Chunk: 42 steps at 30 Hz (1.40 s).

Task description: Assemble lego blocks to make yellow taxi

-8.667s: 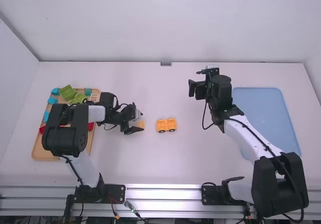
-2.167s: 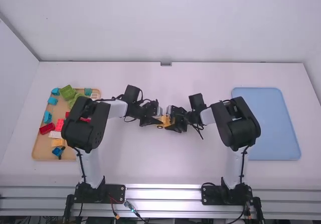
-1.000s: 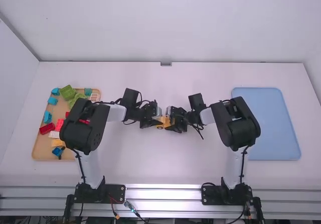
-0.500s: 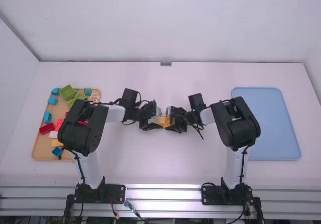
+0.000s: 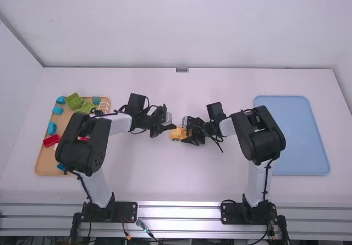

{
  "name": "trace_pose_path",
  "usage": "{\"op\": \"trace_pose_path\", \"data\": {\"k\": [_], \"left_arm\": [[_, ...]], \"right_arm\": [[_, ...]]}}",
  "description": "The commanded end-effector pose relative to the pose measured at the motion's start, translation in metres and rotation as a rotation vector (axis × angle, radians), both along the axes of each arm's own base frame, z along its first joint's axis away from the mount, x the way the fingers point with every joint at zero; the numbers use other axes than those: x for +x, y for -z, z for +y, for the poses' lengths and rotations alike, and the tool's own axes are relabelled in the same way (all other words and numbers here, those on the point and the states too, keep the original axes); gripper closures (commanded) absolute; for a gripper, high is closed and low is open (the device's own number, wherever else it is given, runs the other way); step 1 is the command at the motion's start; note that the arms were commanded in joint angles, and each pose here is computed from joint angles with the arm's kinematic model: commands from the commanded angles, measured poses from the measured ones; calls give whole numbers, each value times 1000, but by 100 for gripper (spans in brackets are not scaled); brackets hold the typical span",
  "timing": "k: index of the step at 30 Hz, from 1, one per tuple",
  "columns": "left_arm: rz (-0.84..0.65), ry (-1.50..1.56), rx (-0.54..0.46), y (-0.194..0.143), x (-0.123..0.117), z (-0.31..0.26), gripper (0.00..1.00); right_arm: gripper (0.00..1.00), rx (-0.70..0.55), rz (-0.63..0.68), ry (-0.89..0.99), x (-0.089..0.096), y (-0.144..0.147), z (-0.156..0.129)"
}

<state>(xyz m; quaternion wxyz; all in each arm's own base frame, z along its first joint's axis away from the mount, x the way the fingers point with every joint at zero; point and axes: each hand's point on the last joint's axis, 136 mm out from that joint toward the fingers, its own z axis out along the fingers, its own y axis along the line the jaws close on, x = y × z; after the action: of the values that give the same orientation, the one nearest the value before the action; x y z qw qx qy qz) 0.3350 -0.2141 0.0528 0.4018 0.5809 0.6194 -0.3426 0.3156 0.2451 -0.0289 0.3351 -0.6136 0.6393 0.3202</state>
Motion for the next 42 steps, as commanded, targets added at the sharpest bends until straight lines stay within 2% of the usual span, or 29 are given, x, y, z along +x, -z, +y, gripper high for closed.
{"op": "trace_pose_path", "data": {"k": [1, 8, 22, 25, 27, 28, 30, 35, 38, 42], "left_arm": [[35, 33, -18, 9, -9, -6, 98], [66, 50, -23, 26, -13, -12, 98], [197, -60, 229, 82, -26, 12, 98], [184, -47, 182, 79, -29, 9, 98], [158, -9, 82, 64, -31, 0, 98], [157, -5, 67, 61, -31, 0, 98], [153, 27, -39, 35, -32, -2, 98], [113, 70, -147, -3, -29, 1, 98], [58, 86, -151, -13, -24, 1, 98], [17, 67, -91, -10, -11, -2, 98]], "right_arm": [[37, -62, 53, 34, -7, 19, -10], [37, -62, 53, 33, -7, 19, -10], [37, -62, 51, 32, -7, 19, -10], [37, -62, 51, 32, -7, 19, -10], [37, -62, 50, 32, -7, 19, -10], [37, -62, 50, 31, -7, 19, -10], [37, -62, 50, 31, -7, 19, -10], [37, -62, 50, 32, -7, 19, -10], [37, -62, 50, 32, -7, 19, -10], [37, -62, 50, 32, -7, 19, -10]]}}
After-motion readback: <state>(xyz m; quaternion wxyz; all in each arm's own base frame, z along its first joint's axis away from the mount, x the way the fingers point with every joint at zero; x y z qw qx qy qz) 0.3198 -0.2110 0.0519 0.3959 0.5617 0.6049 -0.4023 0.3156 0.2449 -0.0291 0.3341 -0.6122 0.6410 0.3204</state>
